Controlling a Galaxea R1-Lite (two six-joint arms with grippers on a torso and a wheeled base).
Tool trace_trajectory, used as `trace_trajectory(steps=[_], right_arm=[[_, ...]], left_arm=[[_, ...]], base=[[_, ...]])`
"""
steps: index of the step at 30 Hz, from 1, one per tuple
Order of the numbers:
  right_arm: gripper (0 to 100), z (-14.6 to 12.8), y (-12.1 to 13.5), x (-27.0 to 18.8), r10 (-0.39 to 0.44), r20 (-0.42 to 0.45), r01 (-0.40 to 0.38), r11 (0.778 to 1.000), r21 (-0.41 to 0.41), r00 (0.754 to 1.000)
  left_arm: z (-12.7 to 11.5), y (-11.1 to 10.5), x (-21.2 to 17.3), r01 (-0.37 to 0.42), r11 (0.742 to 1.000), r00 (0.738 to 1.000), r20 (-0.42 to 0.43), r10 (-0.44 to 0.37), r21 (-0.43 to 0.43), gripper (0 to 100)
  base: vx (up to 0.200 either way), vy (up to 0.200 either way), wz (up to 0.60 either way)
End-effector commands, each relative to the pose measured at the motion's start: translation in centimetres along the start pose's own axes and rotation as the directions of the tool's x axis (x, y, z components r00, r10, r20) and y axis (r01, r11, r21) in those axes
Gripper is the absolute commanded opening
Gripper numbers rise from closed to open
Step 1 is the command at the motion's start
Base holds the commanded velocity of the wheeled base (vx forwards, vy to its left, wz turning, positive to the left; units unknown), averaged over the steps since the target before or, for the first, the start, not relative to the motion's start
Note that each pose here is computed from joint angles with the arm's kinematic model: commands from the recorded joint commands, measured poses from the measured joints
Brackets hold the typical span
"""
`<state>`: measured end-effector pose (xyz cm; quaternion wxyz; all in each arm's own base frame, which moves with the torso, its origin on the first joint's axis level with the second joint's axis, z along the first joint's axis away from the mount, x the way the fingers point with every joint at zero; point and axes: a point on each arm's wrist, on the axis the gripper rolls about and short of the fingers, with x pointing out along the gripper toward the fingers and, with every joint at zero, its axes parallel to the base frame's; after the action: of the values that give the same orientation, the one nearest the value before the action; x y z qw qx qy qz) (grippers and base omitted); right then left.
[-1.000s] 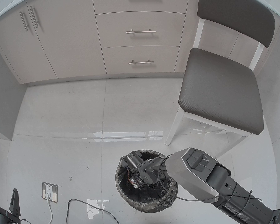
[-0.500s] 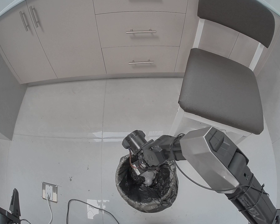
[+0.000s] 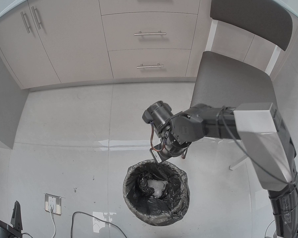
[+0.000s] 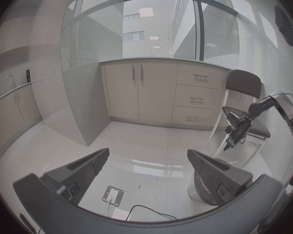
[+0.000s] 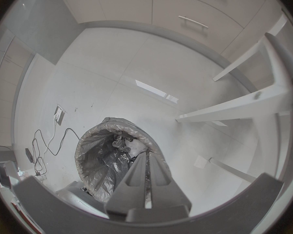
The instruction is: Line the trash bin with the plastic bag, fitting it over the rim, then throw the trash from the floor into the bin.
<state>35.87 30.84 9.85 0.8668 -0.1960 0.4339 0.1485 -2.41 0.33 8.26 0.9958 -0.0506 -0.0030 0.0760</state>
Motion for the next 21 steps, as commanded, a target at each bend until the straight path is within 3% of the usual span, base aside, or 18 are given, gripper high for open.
trace_trajectory(steps=[1,8,14,21], right_arm=[[0,1.7,-3.7,-6.9,-0.015,0.08,0.011,0.998,0.054,0.997],[0,1.7,-7.6,-13.7,-0.081,0.126,0.074,0.996,0.057,0.989],[0,1.2,-9.9,-19.6,-0.099,0.21,0.089,0.994,0.056,0.973],[0,-0.4,-13.1,-25.6,-0.135,0.288,0.119,0.99,0.073,0.948]], left_arm=[[-0.1,0.0,-0.1,0.002,1.0,1.0,0.014,-0.002,-0.002,100],[-0.2,0.0,-0.1,0.026,1.0,1.0,0.013,-0.026,0.0,100],[-0.2,-0.3,-0.1,0.148,0.987,0.989,0.005,-0.148,0.067,100],[-0.1,-0.3,-0.1,0.156,0.987,0.988,0.006,-0.156,0.047,100]], base=[[0.0,0.0,0.0],[0.0,0.0,0.0],[0.0,0.0,0.0],[0.0,0.0,0.0]])
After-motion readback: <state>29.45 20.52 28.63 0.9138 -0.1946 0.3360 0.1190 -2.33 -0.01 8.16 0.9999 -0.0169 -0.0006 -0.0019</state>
